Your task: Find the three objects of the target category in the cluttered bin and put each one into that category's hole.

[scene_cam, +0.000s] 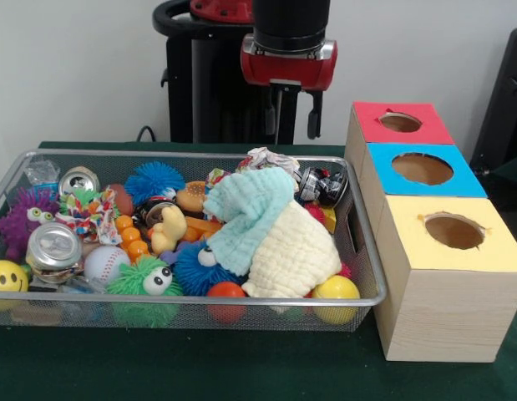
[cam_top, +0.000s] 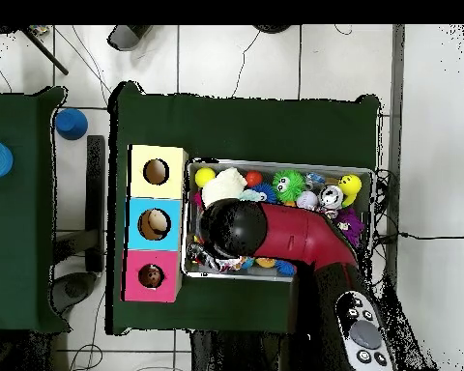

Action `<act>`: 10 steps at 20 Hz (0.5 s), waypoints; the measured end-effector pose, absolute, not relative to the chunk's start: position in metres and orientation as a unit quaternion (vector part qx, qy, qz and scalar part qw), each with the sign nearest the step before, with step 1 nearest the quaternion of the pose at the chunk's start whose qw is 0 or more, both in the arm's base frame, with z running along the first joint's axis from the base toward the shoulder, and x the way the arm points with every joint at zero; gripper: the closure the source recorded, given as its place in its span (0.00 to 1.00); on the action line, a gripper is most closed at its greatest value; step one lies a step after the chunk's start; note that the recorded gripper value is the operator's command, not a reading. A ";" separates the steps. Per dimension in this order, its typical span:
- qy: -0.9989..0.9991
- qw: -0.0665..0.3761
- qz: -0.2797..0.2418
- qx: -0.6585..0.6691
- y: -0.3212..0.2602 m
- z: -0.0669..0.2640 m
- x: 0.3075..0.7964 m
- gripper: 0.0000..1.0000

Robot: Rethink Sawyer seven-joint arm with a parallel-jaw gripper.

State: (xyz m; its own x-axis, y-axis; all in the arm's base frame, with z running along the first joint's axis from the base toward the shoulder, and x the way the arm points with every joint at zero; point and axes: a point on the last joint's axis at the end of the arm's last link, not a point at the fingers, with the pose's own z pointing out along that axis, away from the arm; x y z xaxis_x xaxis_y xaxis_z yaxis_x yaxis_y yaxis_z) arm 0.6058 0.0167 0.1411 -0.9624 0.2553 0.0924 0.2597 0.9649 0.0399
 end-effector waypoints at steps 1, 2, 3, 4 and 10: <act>-0.990 0.043 -0.026 -0.132 0.015 0.141 0.606 0.00; -0.990 0.044 -0.026 -0.134 0.012 0.141 0.606 0.00; -0.989 0.043 -0.026 -0.138 0.007 0.140 0.606 0.00; -0.989 0.041 -0.027 -0.143 0.001 0.138 0.606 0.00; -0.987 0.026 -0.019 -0.155 -0.031 0.119 0.603 0.00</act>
State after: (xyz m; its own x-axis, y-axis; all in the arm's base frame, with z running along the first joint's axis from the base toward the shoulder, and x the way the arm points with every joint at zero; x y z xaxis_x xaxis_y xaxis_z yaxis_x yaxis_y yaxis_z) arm 0.6035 -0.0308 0.1195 -0.9507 0.3047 0.0581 0.3067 0.9513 0.0294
